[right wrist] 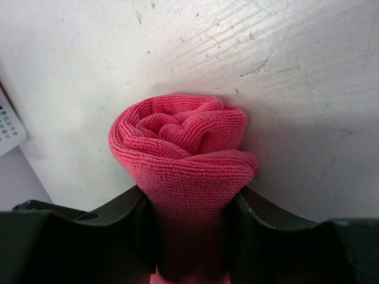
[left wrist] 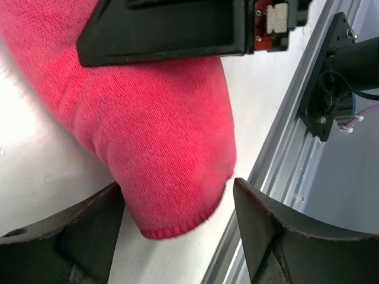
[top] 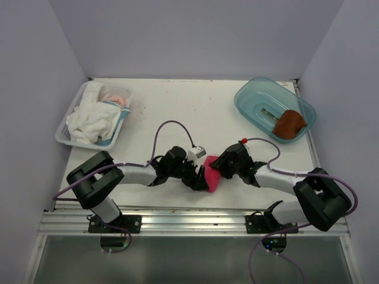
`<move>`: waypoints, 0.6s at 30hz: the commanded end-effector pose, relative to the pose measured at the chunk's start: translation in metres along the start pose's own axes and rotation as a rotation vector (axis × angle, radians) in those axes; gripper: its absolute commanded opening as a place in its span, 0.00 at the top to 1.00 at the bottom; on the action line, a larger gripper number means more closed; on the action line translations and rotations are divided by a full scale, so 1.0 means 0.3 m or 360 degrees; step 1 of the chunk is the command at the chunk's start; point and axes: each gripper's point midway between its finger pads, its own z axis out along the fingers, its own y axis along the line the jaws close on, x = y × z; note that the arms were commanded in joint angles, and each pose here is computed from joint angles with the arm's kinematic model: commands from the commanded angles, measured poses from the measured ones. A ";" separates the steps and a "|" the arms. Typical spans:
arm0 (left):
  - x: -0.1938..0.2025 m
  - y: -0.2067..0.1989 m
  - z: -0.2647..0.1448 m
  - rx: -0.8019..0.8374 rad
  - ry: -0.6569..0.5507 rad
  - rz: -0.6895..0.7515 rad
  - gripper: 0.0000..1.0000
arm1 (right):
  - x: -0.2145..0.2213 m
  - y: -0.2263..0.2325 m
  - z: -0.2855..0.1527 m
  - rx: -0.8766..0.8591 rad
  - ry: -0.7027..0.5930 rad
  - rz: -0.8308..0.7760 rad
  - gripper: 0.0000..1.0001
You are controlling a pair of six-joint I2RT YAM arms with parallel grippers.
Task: Roll the towels
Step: Place the rolled towel into the container
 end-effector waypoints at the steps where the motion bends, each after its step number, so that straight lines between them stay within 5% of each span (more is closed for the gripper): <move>1: -0.020 -0.020 -0.052 -0.0017 0.0007 0.0028 0.23 | 0.008 -0.068 0.020 0.0094 0.0001 -0.0074 0.83; 11: -0.300 -0.051 -0.333 -0.0127 -0.0330 0.0057 0.21 | -0.129 0.154 -0.057 -0.0161 -0.0117 -0.0204 0.85; 18: -0.406 -0.018 -0.443 -0.0225 -0.0461 0.0053 0.21 | -0.439 0.255 -0.209 -0.0176 -0.0280 -0.0212 0.86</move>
